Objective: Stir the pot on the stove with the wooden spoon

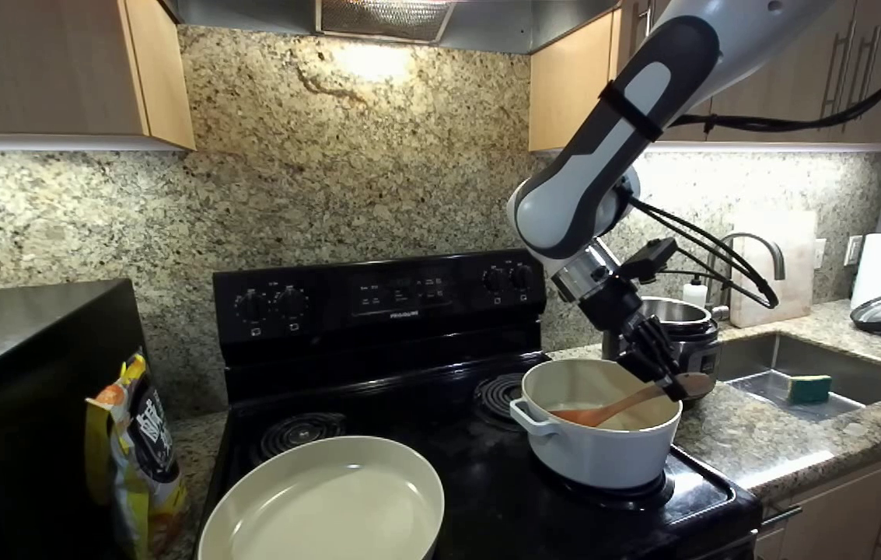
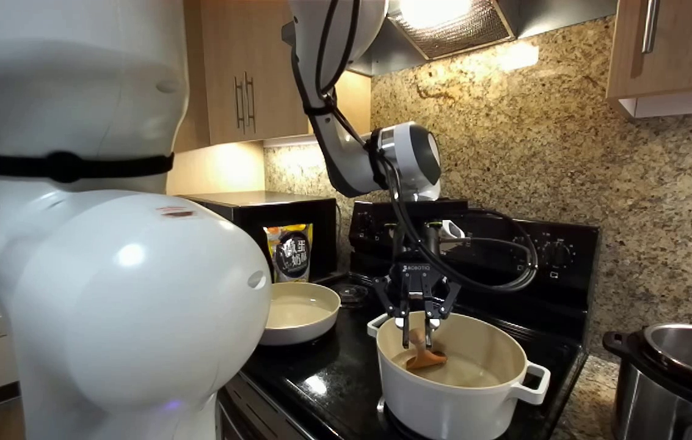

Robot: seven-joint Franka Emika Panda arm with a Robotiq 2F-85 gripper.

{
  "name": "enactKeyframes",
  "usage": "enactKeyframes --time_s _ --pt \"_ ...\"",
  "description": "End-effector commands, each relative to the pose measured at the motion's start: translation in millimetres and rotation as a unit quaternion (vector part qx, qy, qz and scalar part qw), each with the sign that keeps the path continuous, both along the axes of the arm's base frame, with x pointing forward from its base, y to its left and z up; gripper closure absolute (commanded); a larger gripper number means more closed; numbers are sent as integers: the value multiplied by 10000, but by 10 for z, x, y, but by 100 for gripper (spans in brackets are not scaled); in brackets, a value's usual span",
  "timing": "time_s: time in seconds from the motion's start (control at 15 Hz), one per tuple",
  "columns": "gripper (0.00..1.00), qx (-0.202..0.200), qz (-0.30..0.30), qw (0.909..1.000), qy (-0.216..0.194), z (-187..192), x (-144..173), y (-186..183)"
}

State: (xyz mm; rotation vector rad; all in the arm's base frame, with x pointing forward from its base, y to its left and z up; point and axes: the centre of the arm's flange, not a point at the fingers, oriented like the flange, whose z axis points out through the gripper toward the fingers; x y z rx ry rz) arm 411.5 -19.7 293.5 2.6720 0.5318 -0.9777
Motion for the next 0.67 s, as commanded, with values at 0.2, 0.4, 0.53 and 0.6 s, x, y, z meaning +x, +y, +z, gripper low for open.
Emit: enactKeyframes --time_s 0.2,0.4,0.53,0.6 --pt "93 -173 -229 9995 -123 261 -143 -170" --pt "93 -228 -432 9986 -195 367 -155 -272" --pt "93 -244 -564 9979 -225 400 -144 -358" --pt "93 -252 -631 9975 -197 393 -134 -397"
